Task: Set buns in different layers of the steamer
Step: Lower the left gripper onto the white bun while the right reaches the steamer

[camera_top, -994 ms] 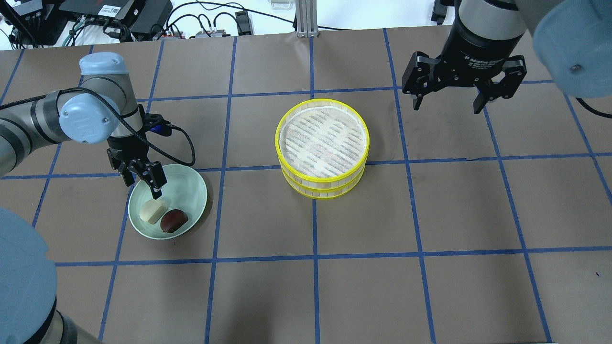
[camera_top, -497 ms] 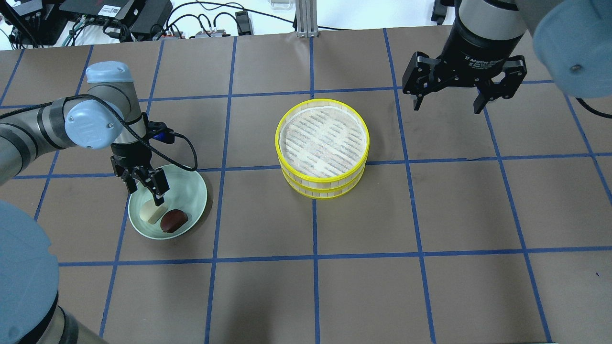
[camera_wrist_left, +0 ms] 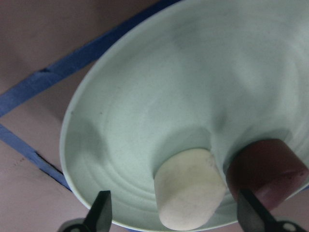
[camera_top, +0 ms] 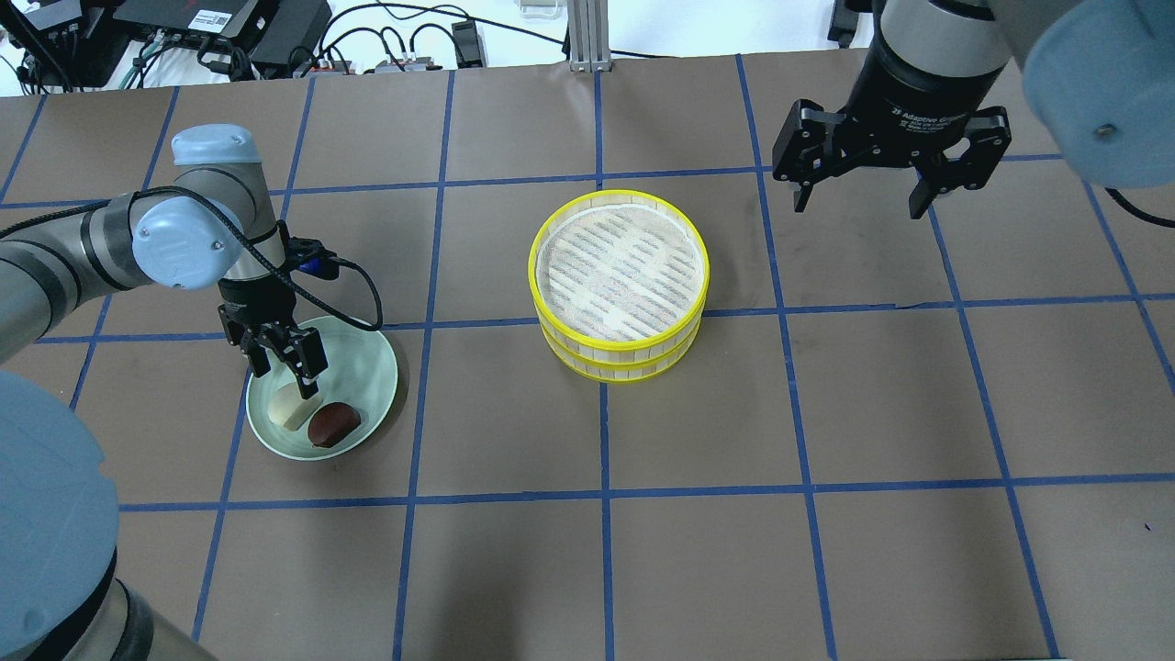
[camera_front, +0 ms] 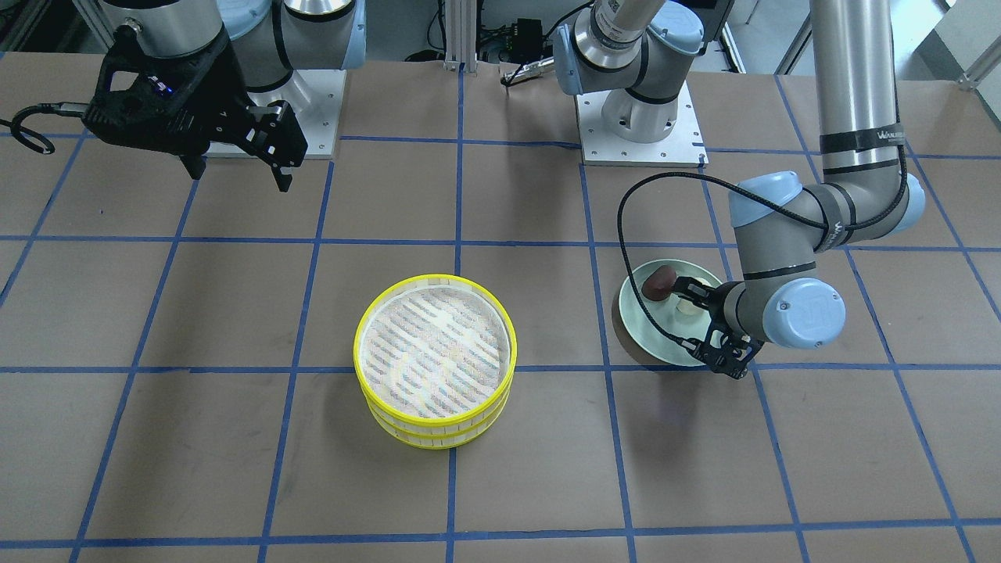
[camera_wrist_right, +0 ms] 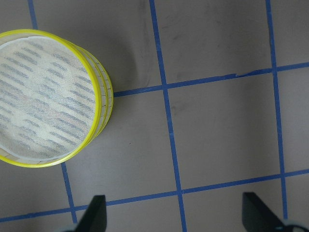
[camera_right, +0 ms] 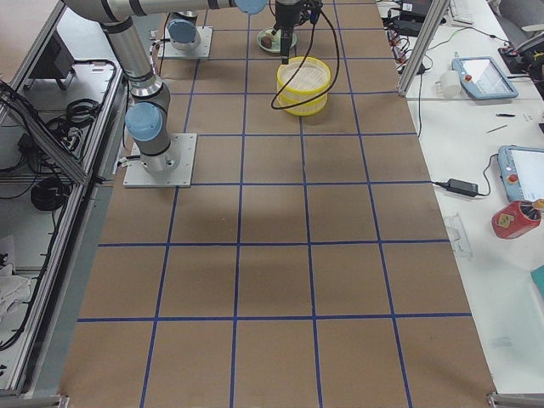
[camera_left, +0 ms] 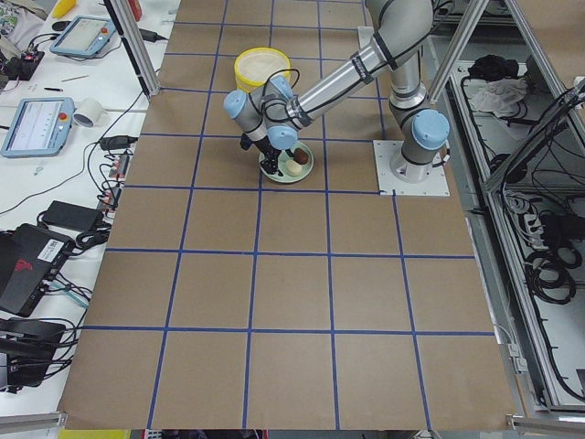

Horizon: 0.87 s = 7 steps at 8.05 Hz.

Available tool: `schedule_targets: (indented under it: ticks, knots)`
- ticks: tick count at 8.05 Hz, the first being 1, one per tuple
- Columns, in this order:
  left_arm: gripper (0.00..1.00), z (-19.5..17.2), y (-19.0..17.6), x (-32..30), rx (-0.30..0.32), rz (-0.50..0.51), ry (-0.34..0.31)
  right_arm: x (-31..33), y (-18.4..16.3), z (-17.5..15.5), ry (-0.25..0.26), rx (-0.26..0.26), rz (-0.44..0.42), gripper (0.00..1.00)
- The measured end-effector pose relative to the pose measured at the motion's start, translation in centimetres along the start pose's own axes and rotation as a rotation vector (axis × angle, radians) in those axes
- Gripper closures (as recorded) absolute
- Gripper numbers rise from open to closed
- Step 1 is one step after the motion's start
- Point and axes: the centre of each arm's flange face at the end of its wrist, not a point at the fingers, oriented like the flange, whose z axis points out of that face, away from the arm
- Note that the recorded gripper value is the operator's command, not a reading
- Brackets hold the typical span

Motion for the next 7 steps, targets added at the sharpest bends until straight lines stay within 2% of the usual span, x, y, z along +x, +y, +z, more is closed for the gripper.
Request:
schedule_targets:
  ticks: [4, 5, 7]
  knots:
    - [0.20, 0.5, -0.3, 0.0, -0.002, 0.000, 0.013, -0.8, -0.6, 1.1, -0.008, -0.009, 0.013, 0.00]
    - [0.20, 0.6, -0.4, 0.0, -0.003, 0.000, 0.015, -1.5, -1.6, 2.3, -0.011, -0.007, 0.022, 0.00]
    - [0.20, 0.7, -0.4, 0.1, -0.005, 0.001, 0.024, -5.3, -4.4, 7.1, -0.013, -0.002, 0.025, 0.00]
